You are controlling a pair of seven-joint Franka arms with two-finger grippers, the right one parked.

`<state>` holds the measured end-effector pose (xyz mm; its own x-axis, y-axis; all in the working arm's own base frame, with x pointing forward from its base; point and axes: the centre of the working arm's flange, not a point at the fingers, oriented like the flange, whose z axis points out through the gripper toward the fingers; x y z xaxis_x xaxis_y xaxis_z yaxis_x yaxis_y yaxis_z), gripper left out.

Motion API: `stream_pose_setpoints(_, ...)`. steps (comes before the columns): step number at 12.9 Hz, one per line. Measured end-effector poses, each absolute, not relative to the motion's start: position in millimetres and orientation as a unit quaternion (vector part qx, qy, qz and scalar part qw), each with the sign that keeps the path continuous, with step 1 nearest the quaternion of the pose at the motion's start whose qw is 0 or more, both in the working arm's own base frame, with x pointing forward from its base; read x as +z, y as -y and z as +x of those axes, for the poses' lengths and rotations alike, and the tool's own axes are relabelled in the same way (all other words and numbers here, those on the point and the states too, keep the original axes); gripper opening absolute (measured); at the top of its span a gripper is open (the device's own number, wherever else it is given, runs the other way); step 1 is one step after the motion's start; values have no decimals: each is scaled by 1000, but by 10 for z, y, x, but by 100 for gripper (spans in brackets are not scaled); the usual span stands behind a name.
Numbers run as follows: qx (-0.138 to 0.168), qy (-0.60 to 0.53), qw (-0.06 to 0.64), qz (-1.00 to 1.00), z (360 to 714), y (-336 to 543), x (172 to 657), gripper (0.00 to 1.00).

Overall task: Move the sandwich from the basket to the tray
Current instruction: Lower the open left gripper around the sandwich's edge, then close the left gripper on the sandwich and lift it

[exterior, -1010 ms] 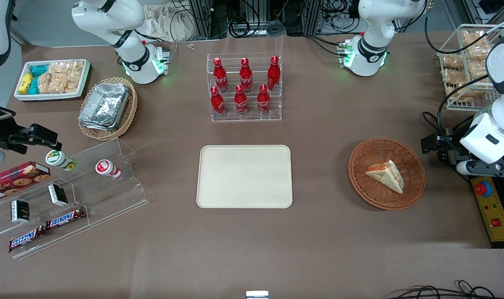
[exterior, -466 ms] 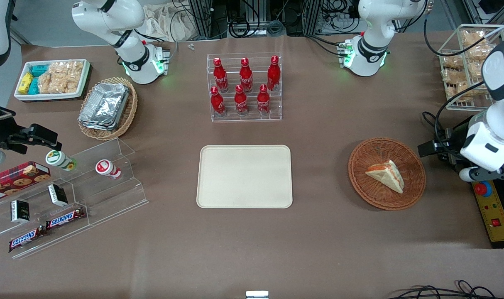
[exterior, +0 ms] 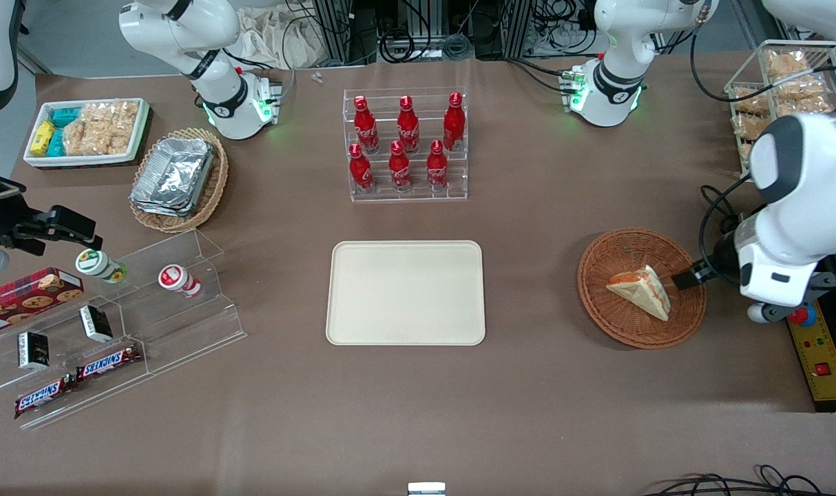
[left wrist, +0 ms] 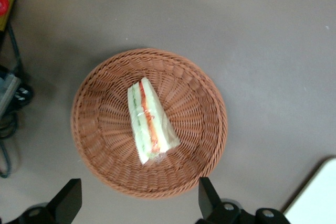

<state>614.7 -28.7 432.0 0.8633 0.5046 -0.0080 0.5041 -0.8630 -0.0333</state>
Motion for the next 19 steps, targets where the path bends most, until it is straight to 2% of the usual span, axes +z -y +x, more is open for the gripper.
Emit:
stream_pose_setpoints(2, 0, 283, 10, -959, 6098, 296, 3944, 100)
stream_pose_setpoints(7, 29, 329, 17, -944, 6060, 272, 3275, 100)
stream_pose_setpoints(12, 33, 376, 16, -926, 6102, 271, 2988, 100)
stream_pose_setpoints(19, 50, 388, 23, -920, 6068, 196, 2579, 100)
